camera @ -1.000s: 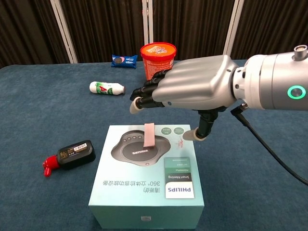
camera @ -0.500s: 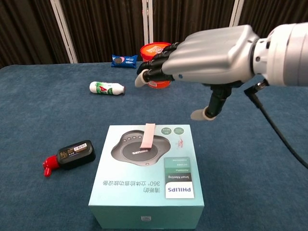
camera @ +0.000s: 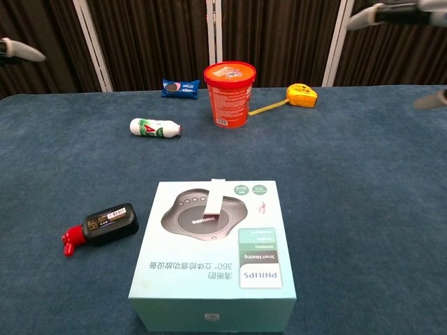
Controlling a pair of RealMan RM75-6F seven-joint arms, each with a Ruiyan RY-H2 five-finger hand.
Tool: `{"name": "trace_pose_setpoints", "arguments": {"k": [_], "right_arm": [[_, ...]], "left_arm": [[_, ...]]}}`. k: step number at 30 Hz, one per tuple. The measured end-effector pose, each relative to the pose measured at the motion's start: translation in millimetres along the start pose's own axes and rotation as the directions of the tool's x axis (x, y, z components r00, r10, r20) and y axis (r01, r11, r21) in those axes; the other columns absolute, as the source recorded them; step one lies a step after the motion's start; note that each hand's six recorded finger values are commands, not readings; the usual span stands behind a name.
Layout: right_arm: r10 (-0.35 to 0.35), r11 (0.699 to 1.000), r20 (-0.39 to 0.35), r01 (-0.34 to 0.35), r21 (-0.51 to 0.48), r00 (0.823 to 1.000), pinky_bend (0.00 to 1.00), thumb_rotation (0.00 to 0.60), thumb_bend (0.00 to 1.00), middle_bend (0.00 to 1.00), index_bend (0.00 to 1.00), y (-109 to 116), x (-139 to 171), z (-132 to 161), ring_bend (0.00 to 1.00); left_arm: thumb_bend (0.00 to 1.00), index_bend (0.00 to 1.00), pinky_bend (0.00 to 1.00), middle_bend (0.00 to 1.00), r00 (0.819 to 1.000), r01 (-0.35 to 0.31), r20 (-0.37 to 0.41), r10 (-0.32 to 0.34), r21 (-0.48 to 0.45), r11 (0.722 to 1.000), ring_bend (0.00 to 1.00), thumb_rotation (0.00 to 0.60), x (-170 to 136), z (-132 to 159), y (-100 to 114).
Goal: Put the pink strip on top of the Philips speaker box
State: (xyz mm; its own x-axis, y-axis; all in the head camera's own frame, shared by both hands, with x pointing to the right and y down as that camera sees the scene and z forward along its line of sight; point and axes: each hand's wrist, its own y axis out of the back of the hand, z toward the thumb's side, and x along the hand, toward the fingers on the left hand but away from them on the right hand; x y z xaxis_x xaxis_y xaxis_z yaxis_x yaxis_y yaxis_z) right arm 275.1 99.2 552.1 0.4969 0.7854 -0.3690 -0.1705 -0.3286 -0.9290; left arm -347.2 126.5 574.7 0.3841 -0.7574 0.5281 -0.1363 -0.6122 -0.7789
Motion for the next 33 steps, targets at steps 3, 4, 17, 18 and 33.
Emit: {"name": "trace_pose_setpoints", "arguments": {"k": [3,4,17,18,33], "right_arm": [[0.002,0.999,0.111,0.004,-0.054,0.994,0.00,0.600,0.08,0.00,0.00,-15.0,36.1,-42.9,0.00],[0.001,0.997,0.141,0.008,-0.070,0.990,0.00,0.600,0.08,0.00,0.00,-18.7,47.2,-51.6,0.00],[0.009,0.972,0.312,0.065,-0.227,0.950,0.00,0.600,0.03,0.00,0.00,-44.4,113.2,-60.3,0.00],[0.013,0.970,0.316,0.065,-0.236,0.949,0.00,0.600,0.03,0.00,0.00,-44.8,114.3,-57.6,0.00],[0.057,0.969,0.362,0.036,-0.246,0.930,0.00,0.600,0.03,0.00,0.00,-51.9,117.7,-63.0,0.00]], "left_arm": [[0.94,0.20,0.00,0.00,0.992,0.052,0.112,-0.056,0.043,0.998,0.00,0.600,17.2,28.5,2.2],[0.95,0.22,0.00,0.00,0.986,0.069,0.147,-0.077,0.056,0.996,0.00,0.600,22.1,39.5,1.7],[1.00,0.32,0.00,0.00,0.892,0.204,0.380,-0.246,0.149,0.968,0.00,0.600,36.5,134.5,-36.7],[1.00,0.32,0.00,0.00,0.887,0.213,0.384,-0.257,0.153,0.965,0.00,0.600,37.2,138.2,-39.4],[1.00,0.34,0.00,0.00,0.849,0.299,0.386,-0.362,0.214,0.930,0.00,0.600,51.5,173.2,-78.1]]}}
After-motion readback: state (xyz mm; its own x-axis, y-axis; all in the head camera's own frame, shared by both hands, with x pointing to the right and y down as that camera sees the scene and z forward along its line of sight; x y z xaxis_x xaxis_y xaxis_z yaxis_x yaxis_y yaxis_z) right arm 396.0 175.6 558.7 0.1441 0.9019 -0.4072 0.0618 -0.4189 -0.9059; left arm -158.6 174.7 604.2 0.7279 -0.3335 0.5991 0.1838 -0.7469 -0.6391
